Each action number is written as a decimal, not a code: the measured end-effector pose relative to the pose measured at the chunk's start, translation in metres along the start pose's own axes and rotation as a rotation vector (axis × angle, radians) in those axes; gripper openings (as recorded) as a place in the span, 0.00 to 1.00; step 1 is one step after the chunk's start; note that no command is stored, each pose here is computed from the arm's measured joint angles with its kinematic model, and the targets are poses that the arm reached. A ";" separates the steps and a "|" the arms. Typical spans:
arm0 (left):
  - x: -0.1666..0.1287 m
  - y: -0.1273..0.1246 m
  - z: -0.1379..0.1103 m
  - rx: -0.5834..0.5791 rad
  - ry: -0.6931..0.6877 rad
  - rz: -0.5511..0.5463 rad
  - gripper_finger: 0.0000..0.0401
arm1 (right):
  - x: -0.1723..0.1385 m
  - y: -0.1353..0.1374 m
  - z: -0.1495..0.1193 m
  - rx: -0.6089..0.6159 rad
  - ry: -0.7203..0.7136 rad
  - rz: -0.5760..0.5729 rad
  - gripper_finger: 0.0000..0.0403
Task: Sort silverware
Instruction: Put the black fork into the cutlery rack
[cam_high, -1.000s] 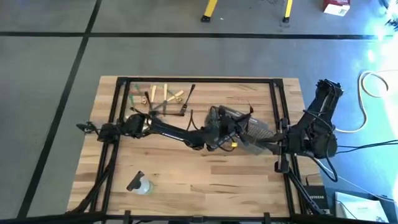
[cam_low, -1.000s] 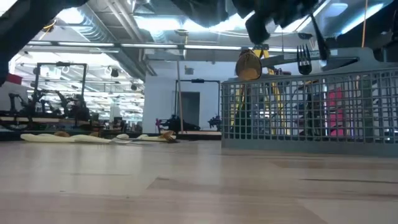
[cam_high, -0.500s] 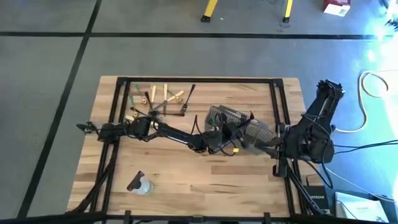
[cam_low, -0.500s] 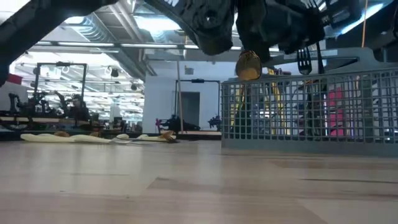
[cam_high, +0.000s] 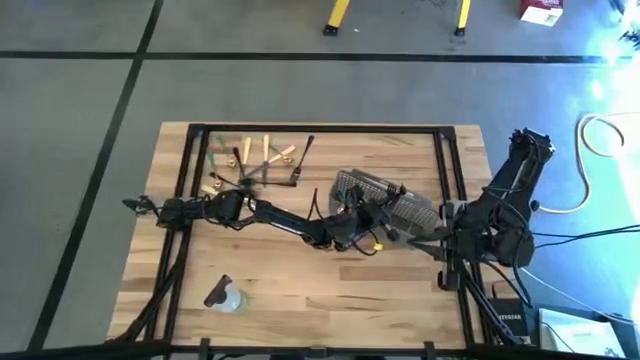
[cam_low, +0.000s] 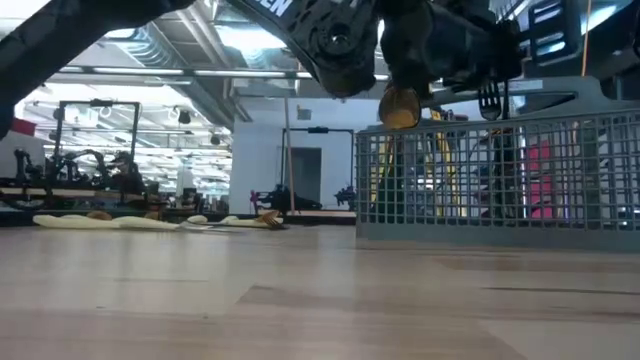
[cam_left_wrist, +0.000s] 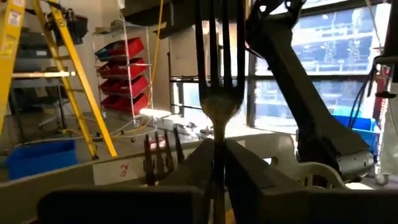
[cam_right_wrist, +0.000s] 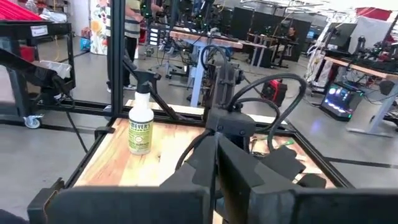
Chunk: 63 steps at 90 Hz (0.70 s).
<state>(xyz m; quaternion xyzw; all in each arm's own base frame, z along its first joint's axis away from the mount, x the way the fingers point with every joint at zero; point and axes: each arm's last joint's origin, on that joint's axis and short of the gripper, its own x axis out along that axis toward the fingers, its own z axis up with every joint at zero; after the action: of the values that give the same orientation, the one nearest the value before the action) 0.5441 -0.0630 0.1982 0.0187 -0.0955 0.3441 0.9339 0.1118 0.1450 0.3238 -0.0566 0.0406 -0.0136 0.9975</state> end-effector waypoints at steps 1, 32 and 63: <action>0.000 0.000 0.000 -0.005 0.002 0.003 0.09 | 0.000 0.000 0.000 0.002 0.000 0.000 0.00; 0.000 0.001 0.001 -0.116 0.001 0.037 0.28 | 0.000 0.001 0.000 0.023 0.001 0.020 0.00; -0.011 -0.002 0.044 0.014 -0.074 0.082 0.34 | 0.000 0.001 0.000 0.024 0.002 0.044 0.00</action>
<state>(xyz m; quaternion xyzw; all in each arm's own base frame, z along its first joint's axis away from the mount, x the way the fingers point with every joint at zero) 0.5299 -0.0765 0.2391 0.0340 -0.1283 0.3818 0.9147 0.1118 0.1463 0.3236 -0.0437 0.0428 0.0079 0.9981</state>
